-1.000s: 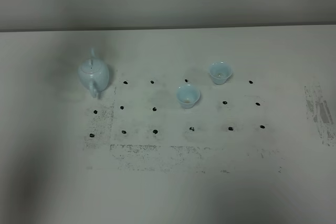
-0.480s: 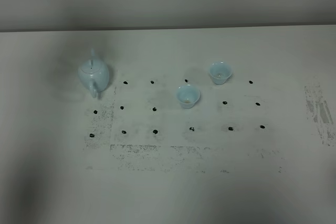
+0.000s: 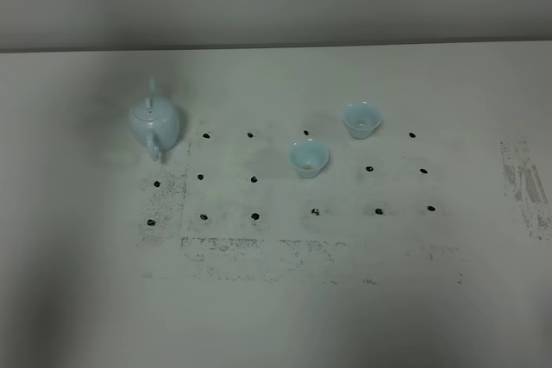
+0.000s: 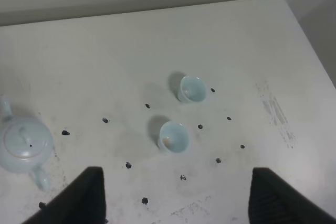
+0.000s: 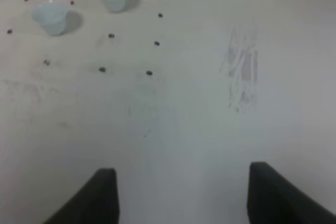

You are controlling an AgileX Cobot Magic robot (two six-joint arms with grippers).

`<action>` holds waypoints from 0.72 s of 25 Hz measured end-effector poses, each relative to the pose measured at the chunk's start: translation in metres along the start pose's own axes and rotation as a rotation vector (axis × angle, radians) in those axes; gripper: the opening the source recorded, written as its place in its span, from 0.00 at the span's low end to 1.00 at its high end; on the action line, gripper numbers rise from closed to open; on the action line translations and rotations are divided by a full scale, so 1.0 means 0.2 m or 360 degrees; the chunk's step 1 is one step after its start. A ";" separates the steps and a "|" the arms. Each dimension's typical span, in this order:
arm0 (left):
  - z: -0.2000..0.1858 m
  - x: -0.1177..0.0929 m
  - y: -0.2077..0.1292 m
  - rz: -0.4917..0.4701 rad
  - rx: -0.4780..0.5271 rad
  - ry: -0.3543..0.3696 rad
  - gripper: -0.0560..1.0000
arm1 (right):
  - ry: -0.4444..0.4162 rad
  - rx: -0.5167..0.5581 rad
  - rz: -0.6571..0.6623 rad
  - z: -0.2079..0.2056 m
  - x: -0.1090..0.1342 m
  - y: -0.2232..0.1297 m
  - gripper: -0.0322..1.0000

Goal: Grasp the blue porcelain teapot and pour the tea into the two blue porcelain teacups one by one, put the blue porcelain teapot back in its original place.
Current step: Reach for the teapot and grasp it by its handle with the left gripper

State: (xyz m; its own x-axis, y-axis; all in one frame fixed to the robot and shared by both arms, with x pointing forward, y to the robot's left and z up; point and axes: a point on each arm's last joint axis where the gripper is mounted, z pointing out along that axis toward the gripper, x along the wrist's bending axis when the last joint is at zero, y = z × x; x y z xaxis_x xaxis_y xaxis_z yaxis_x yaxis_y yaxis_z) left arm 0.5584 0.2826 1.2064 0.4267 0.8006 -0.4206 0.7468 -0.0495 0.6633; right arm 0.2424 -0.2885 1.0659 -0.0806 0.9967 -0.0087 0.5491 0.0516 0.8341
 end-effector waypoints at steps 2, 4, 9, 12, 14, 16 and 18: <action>0.00 0.00 0.00 0.0000 0.0000 0.0000 0.62 | 0.0002 0.0004 0.0001 0.01 0.00 -0.03 0.55; 0.00 0.00 0.00 0.0001 0.0000 0.0000 0.62 | 0.0001 -0.0016 -0.0004 0.00 0.00 -0.04 0.53; 0.00 0.00 0.00 0.0001 0.0000 0.0000 0.62 | 0.0001 -0.0045 -0.0023 -0.01 0.01 -0.05 0.51; 0.00 0.00 0.00 0.0007 0.0000 0.0000 0.62 | 0.0003 -0.0043 -0.0028 -0.01 0.01 -0.05 0.51; 0.00 0.00 0.00 0.0008 0.0000 0.0000 0.62 | 0.0003 -0.0039 -0.0028 -0.01 0.01 -0.06 0.51; 0.00 0.00 0.00 0.0010 0.0000 0.0000 0.62 | 0.0002 -0.0035 -0.0029 0.00 0.01 -0.06 0.51; 0.00 0.00 0.00 0.0012 0.0000 0.0000 0.62 | 0.0004 -0.0035 -0.0028 0.00 0.01 -0.06 0.51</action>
State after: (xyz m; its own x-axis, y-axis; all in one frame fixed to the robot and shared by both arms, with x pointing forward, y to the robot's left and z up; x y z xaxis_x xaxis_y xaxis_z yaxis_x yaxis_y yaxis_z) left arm 0.5584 0.2826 1.2064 0.4322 0.8002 -0.4157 0.7436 -0.0555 0.6664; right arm 0.2351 -0.2876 1.0564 -0.0921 0.9955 -0.0222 0.5293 0.0678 0.8457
